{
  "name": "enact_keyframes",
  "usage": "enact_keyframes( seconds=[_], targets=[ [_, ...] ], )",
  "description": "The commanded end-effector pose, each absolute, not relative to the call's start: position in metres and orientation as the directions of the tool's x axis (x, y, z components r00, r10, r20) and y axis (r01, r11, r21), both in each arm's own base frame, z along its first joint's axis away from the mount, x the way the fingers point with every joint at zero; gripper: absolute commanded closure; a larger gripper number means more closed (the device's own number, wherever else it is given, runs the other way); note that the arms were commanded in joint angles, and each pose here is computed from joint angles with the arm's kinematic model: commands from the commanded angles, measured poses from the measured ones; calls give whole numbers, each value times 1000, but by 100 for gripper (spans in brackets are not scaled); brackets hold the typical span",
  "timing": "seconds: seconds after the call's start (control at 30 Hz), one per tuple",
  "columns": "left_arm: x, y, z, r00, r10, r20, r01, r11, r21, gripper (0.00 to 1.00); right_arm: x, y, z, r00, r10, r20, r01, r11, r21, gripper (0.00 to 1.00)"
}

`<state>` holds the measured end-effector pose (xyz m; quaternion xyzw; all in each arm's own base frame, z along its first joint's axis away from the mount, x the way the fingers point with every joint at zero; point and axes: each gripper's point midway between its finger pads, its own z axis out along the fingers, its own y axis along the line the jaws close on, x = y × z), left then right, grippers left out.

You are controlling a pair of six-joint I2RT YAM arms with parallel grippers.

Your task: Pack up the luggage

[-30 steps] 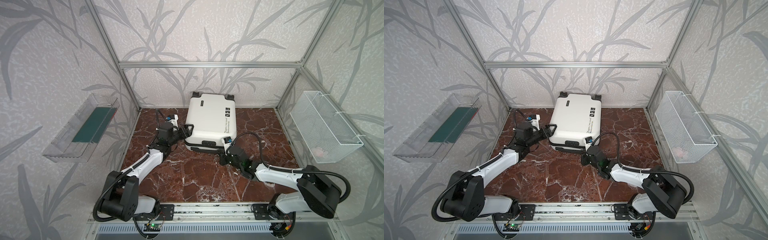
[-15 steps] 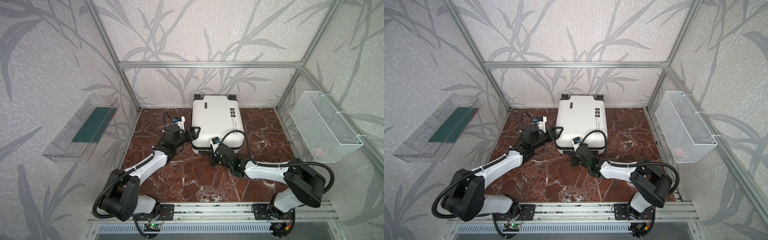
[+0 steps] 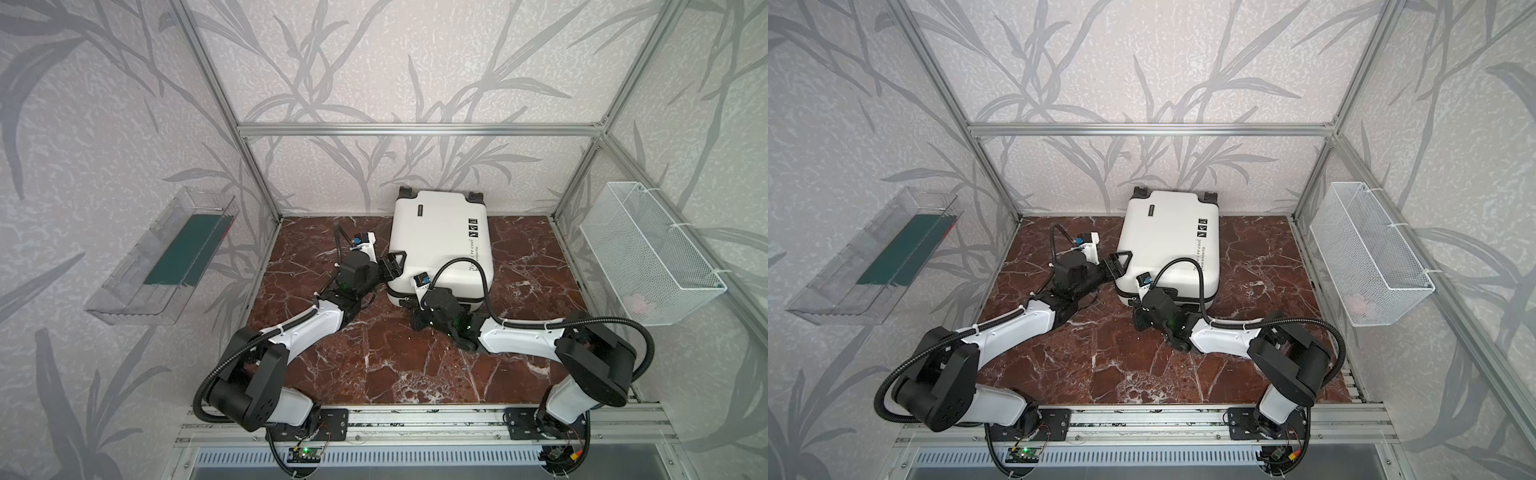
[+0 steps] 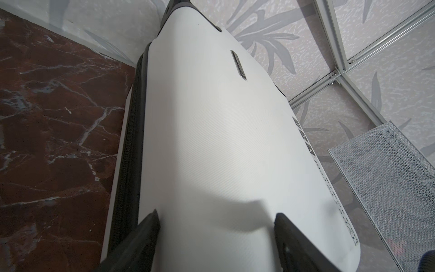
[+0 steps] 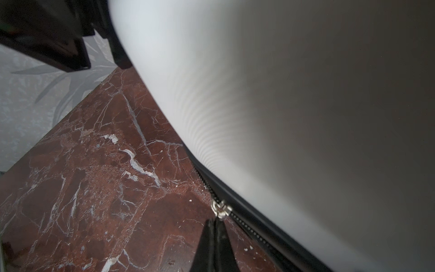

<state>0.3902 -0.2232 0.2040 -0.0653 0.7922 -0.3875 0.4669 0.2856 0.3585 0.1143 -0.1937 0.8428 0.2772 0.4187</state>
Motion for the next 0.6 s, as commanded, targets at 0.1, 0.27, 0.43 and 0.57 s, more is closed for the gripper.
enact_keyframes(
  seconds=[0.1,0.27,0.43,0.57],
  targets=[
    [342,-282,181,-736,-305,-605,352,591,-726,24,260,397,141,-554,-68,-830,-667,633,393,100],
    [340,-279,185,-730,-289,-619,359,609,-707,23,262,383,137,-557,-64,-828,-650,655,386,100],
    [337,-279,185,-734,-289,-614,361,600,-714,23,265,368,133,-565,-54,-823,-630,673,388,100],
    [335,-266,185,-717,-278,-639,352,647,-676,20,265,359,131,-569,-56,-820,-620,685,383,100]
  ],
)
